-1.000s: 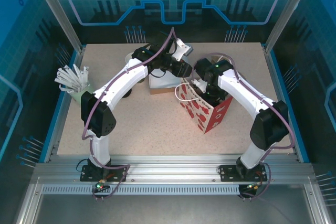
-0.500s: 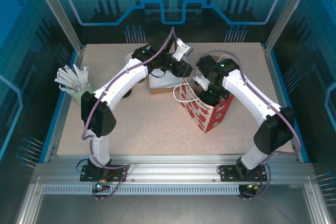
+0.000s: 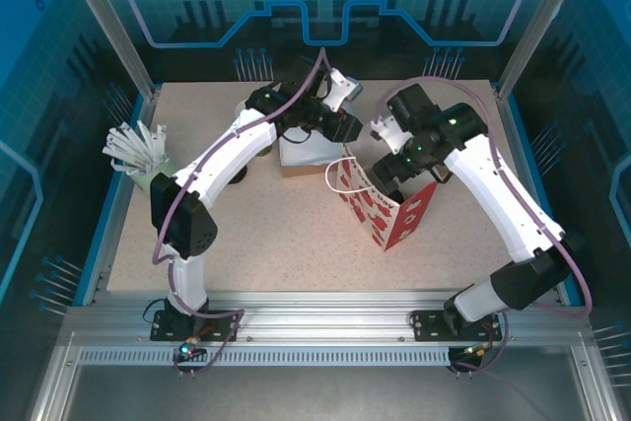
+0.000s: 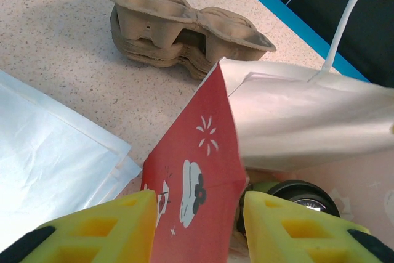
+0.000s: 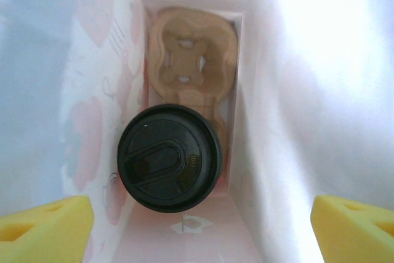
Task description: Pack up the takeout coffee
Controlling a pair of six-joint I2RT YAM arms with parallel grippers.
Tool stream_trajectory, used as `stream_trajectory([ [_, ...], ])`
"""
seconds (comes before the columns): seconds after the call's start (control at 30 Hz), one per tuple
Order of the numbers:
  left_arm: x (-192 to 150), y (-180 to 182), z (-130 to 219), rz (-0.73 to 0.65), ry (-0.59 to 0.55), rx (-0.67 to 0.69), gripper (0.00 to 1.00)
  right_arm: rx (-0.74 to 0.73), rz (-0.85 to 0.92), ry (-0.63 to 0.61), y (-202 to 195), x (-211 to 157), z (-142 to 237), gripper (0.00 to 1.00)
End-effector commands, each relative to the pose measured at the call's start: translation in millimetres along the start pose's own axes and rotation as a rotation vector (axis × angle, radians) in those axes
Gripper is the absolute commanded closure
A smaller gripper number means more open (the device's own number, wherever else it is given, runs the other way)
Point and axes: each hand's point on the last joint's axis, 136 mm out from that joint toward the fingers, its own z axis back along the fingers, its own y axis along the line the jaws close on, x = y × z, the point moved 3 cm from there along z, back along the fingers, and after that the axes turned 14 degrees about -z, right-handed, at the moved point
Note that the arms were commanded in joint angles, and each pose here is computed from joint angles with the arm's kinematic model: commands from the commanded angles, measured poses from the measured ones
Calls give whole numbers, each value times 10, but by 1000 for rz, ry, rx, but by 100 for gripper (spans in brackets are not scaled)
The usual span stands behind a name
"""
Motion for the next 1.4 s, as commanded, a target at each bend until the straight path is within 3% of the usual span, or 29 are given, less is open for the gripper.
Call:
stream_trajectory([
  [0.0,250,-28,262,-7,-70,25,56,37,22,-54,51,-23,271,8],
  [0.13,383,-53,343,-8,-107,27,53,88,17,-176,97,42,579,9],
  [0.23,541,-88,480,-11,-159,34,41,175,26,-338,200,124,876,10],
  [0.43,758,-62,1128,1,-314,157,30,461,167,-702,688,188,1455,10],
  [0.57,441,109,1692,109,-401,347,28,543,291,-817,1063,224,1594,10],
  [0.7,-203,374,2163,320,-444,503,28,588,388,-840,1487,323,1541,9],
  [0.8,-756,626,2518,473,-392,664,29,610,419,-831,1766,414,1378,10],
  [1.0,-1618,1011,3089,667,-165,950,30,672,462,-775,2133,421,924,9],
  [1.37,-2200,1279,3265,774,89,993,41,635,470,-715,2104,292,571,9],
])
